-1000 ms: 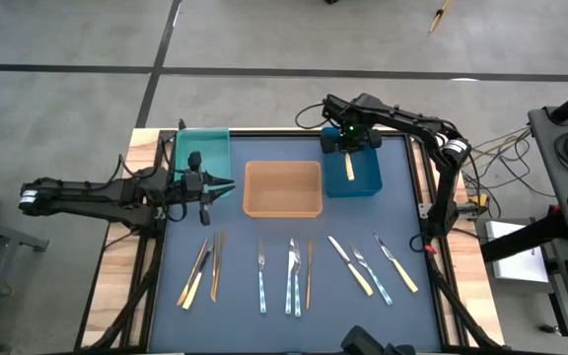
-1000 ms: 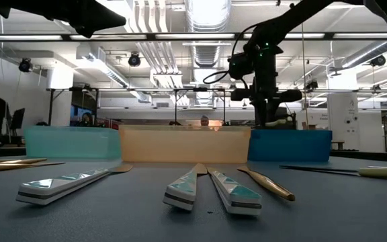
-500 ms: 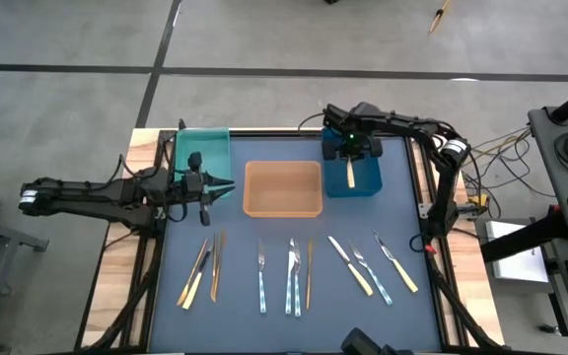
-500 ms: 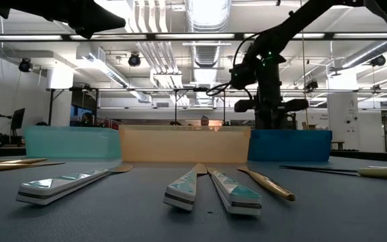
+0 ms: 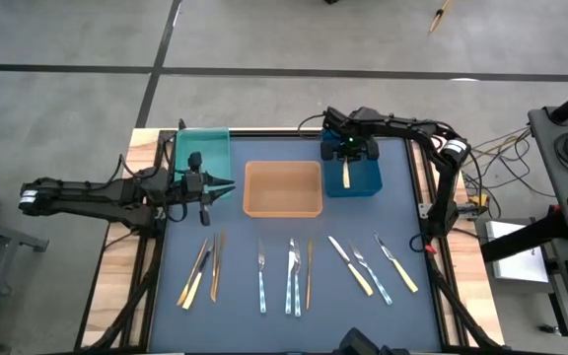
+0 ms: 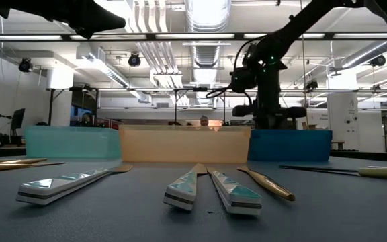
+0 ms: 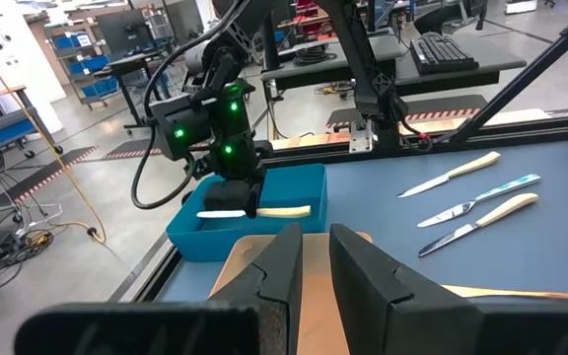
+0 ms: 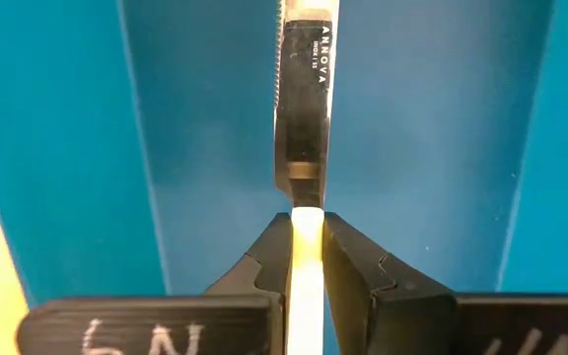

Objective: Sort silverware by color (type)
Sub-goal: Put the yellow knife into the blue bin

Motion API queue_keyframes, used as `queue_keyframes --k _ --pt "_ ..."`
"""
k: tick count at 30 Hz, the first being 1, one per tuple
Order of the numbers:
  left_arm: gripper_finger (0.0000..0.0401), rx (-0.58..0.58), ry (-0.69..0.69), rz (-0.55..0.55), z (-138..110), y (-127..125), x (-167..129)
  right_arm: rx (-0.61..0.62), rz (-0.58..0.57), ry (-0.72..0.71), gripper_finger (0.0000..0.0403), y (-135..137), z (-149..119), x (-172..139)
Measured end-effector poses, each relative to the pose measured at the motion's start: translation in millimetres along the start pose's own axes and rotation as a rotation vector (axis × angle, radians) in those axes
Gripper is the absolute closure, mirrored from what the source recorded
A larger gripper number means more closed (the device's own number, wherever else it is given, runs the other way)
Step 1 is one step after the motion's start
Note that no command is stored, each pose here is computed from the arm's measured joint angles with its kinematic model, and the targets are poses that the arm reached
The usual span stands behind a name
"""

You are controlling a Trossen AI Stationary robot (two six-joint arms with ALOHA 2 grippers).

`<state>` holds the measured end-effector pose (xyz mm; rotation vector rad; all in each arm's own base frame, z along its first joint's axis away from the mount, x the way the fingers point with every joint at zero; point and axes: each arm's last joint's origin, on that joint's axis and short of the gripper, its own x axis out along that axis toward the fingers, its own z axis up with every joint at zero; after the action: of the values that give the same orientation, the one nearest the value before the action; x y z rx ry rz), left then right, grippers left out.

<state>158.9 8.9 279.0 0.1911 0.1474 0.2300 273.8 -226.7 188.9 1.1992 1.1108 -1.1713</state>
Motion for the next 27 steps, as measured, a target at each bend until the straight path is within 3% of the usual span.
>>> queue_keyframes --k 27 --pt "0.0362 0.000 0.000 0.000 0.0 0.0 0.0 -0.008 -0.011 -0.035 0.0374 -3.5 -4.8 16.7"
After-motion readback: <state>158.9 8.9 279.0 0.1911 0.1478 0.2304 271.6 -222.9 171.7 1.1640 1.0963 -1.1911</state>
